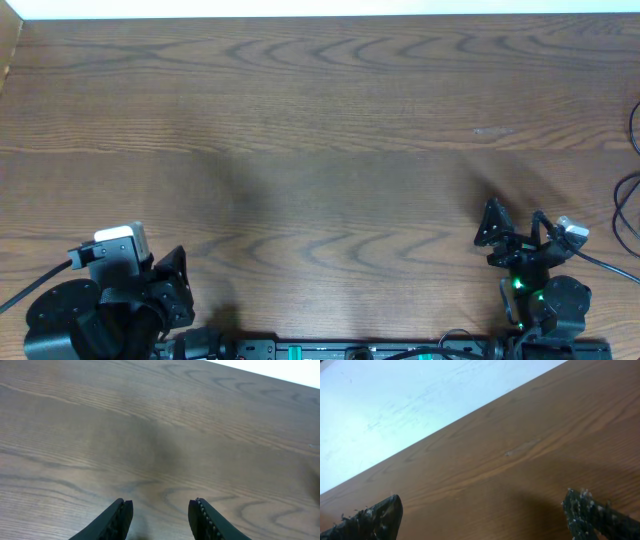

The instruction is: Untangle cables

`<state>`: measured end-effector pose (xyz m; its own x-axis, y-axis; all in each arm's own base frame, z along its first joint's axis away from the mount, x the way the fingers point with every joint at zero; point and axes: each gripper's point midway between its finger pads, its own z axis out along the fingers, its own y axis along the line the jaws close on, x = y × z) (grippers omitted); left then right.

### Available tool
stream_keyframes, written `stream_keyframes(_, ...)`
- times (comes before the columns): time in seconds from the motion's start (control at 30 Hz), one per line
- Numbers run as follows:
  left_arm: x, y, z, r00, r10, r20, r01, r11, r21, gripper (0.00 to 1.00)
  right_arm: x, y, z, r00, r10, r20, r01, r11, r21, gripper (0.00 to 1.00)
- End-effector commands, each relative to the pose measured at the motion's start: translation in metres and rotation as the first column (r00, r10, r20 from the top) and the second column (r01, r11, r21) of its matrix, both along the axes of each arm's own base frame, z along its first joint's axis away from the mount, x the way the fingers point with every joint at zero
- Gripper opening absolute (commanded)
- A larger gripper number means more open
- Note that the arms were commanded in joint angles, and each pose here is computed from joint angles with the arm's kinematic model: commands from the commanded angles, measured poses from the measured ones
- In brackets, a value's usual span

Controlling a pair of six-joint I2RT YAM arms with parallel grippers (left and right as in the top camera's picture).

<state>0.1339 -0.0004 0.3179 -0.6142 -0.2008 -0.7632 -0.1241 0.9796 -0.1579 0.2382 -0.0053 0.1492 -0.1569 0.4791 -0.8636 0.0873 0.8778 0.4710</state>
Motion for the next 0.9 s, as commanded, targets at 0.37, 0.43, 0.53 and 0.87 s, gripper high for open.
stream_keyframes(0.37,-0.018,0.007,-0.003,0.989,0.064,0.131,-0.066,0.998,0.018,0.33,0.0,-0.003,0.0,1.0,-0.018,0.004,0.018,1.0,0.004,0.99)
stream_keyframes(0.43,-0.031,0.006,-0.004,0.979,0.077,0.189,-0.079,0.997,0.002,0.33,0.0,-0.003,0.0,1.0,-0.018,0.004,0.018,1.0,0.004,0.99)
stream_keyframes(0.53,-0.055,0.003,-0.006,0.954,0.099,0.284,-0.096,0.995,-0.025,0.34,0.0,-0.003,0.0,1.0,-0.018,0.004,0.018,1.0,0.004,0.99)
stream_keyframes(0.87,-0.077,-0.007,-0.04,0.943,0.131,0.306,-0.094,0.987,-0.132,0.59,0.0,-0.003,0.0,1.0,-0.018,0.004,0.018,1.0,0.004,0.99)
